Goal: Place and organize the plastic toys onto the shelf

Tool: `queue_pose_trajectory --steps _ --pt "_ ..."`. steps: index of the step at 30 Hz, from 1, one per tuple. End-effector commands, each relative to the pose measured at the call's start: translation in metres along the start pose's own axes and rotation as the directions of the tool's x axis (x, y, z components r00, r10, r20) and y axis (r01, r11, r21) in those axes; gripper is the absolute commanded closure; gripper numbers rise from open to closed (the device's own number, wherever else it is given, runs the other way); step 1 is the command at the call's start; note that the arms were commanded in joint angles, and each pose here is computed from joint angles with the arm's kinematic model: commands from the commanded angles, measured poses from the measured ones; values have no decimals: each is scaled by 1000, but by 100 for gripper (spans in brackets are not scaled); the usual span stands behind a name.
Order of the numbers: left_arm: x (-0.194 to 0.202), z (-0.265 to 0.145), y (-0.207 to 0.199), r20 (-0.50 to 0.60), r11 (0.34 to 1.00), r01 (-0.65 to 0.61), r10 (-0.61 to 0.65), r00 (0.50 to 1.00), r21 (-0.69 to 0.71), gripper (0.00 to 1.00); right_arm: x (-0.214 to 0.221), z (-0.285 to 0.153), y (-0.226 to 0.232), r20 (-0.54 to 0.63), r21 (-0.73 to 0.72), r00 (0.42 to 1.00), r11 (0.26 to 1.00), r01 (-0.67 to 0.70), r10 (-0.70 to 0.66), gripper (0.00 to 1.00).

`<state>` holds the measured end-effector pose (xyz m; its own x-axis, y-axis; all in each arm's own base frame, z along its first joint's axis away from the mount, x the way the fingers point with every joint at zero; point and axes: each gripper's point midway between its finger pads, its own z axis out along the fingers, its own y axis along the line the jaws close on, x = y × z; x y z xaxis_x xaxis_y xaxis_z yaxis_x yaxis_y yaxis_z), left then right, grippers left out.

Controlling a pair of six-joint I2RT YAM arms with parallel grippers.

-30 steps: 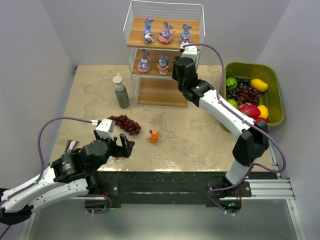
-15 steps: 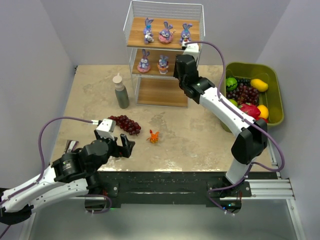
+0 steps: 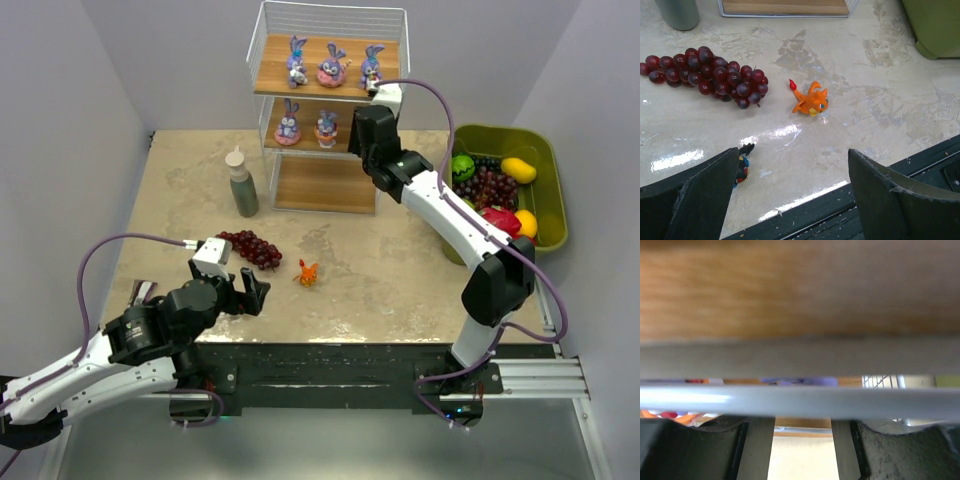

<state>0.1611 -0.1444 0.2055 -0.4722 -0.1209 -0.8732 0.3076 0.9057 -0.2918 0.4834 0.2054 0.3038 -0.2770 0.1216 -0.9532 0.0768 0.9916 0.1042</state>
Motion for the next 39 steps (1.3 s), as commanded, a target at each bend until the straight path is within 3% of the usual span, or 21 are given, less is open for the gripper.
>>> queue_pose_trajectory --steps 1,8,15,21,26,35,36,38,39 --pt "-3 2 -2 14 1000 26 -26 1000 -5 6 -20 -7 5 21 -36 999 998 -46 47 52" --pt "-3 2 -1 13 1000 25 -25 1000 -6 6 -23 -10 2 24 -37 998 998 -49 50 50" --pt "-3 2 -1 15 1000 27 -27 1000 -6 6 -37 -31 -3 72 -85 995 995 -58 64 29" --pt "-5 0 -1 23 999 34 -34 999 -4 5 -47 -47 -6 91 -110 994 992 -57 68 20" --pt "-7 -2 -1 35 999 44 -44 998 7 4 -46 -63 -2 76 -189 995 981 -45 60 18" --pt "-14 -7 3 72 997 74 -75 995 11 4 -7 -125 -10 6 -383 998 922 -60 67 15" --pt "-15 -9 3 80 996 85 -86 993 15 4 20 -126 -11 -42 -398 997 914 -73 62 13" --pt "-16 -10 4 87 995 95 -96 992 16 3 24 -144 -3 -29 -493 995 865 -98 96 10" --pt "-17 -11 5 94 995 102 -103 990 16 4 54 -149 3 -91 -547 993 830 -109 70 9"
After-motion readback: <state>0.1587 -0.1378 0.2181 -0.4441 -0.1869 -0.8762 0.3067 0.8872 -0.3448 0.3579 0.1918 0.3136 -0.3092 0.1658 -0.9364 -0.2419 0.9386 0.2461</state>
